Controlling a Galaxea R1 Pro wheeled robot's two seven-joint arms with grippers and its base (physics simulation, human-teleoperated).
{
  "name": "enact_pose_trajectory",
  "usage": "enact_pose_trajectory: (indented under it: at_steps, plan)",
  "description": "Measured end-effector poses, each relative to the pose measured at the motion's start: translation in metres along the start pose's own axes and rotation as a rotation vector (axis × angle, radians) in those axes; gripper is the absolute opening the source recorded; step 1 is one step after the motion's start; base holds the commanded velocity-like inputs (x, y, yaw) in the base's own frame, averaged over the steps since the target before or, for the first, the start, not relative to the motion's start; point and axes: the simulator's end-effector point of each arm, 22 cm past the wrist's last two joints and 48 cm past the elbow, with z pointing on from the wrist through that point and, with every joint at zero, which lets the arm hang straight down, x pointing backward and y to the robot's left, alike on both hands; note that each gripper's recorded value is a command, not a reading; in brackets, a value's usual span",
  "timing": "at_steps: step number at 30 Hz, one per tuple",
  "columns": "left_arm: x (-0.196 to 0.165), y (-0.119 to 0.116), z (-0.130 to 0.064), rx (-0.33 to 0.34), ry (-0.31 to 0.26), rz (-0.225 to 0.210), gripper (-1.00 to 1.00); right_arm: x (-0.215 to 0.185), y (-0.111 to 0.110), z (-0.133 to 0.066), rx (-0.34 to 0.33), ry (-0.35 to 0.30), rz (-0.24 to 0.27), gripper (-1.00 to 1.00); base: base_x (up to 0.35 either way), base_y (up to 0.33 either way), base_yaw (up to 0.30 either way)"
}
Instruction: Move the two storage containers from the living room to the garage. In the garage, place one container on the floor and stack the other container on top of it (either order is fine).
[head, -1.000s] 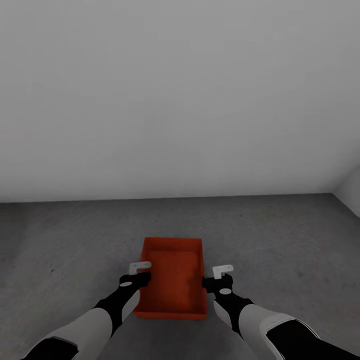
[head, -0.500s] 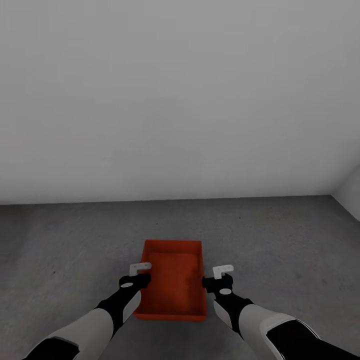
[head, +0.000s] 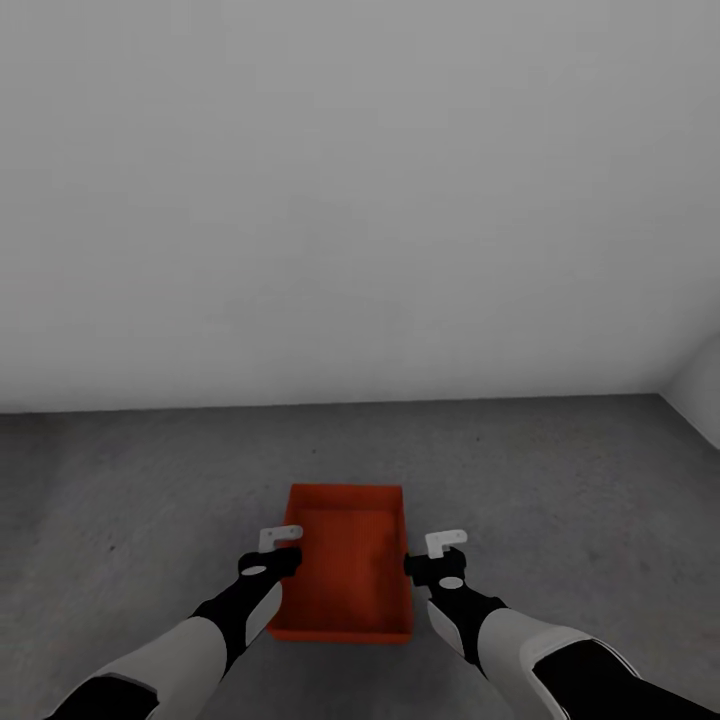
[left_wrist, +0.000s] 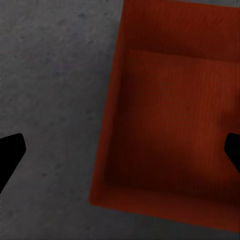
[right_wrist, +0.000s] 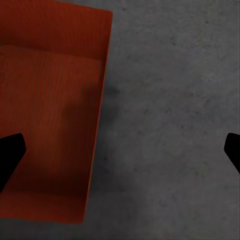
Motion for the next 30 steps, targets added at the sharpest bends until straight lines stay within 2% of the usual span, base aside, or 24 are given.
enact_pose_trajectory:
  at_steps: [20, 30]
  plan:
    - [-0.020, 0.003, -0.028, -0.002, 0.002, 0.001, 1.00, -0.022, -0.004, -0.027, 0.002, 0.001, -0.002, 1.00, 0.000, 0.000, 0.000]
    - [-0.027, 0.013, -0.040, -0.014, 0.004, 0.003, 1.00, -0.031, -0.010, -0.040, 0.007, 0.002, -0.003, 1.00, 0.000, 0.000, 0.000]
